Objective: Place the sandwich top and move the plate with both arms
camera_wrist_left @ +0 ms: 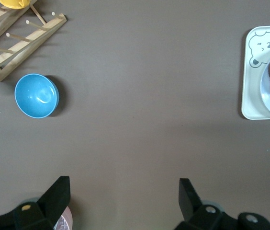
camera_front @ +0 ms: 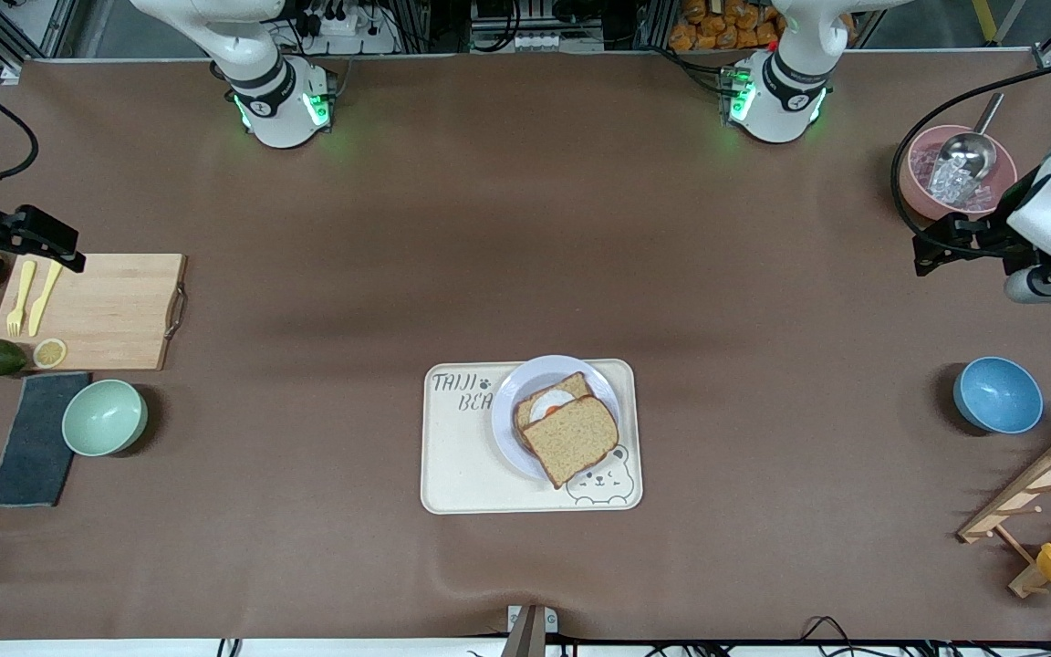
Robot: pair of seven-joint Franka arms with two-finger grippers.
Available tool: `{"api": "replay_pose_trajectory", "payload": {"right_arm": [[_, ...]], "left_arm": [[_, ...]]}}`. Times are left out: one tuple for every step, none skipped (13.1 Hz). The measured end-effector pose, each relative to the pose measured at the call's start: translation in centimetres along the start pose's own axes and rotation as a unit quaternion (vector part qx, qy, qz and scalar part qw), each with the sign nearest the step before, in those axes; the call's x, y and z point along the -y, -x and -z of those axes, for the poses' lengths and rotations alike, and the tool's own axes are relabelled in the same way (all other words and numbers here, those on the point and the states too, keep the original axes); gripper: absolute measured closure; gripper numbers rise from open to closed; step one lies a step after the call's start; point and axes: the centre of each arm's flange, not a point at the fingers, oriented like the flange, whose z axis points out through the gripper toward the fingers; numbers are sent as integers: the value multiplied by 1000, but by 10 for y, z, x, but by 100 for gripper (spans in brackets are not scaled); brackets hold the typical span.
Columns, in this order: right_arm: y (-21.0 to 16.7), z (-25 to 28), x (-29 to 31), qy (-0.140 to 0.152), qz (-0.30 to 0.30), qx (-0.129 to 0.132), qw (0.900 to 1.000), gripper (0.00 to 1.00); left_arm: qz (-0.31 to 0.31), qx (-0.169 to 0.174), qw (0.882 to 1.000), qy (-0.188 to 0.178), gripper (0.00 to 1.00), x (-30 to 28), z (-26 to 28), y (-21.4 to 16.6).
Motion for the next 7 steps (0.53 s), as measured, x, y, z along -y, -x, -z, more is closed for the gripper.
{"api": "replay_pose_trajectory", "payload": {"right_arm": [[0, 0, -1, 0, -1, 0, 1000, 0], [0, 0, -1, 0, -1, 0, 1000, 0], [0, 0, -2, 0, -2, 0, 1000, 0], [0, 0, -2, 0, -2, 0, 1000, 0], [0, -1, -4, 0, -3, 1, 1000, 0], [0, -2, -6, 0, -5, 2, 1000, 0], [-1, -3, -9, 0, -8, 3, 1000, 0]], "left_arm": [[4, 0, 1000, 2, 0, 1, 3, 6], [9, 0, 1000, 7, 0, 4, 5, 15], [15, 1, 1000, 10, 0, 8, 6, 23], [18, 2, 1000, 11, 0, 11, 7, 29], [19, 3, 1000, 11, 0, 12, 8, 34], [23, 3, 1000, 11, 0, 10, 8, 37], [28, 4, 1000, 11, 0, 7, 8, 40]]}}
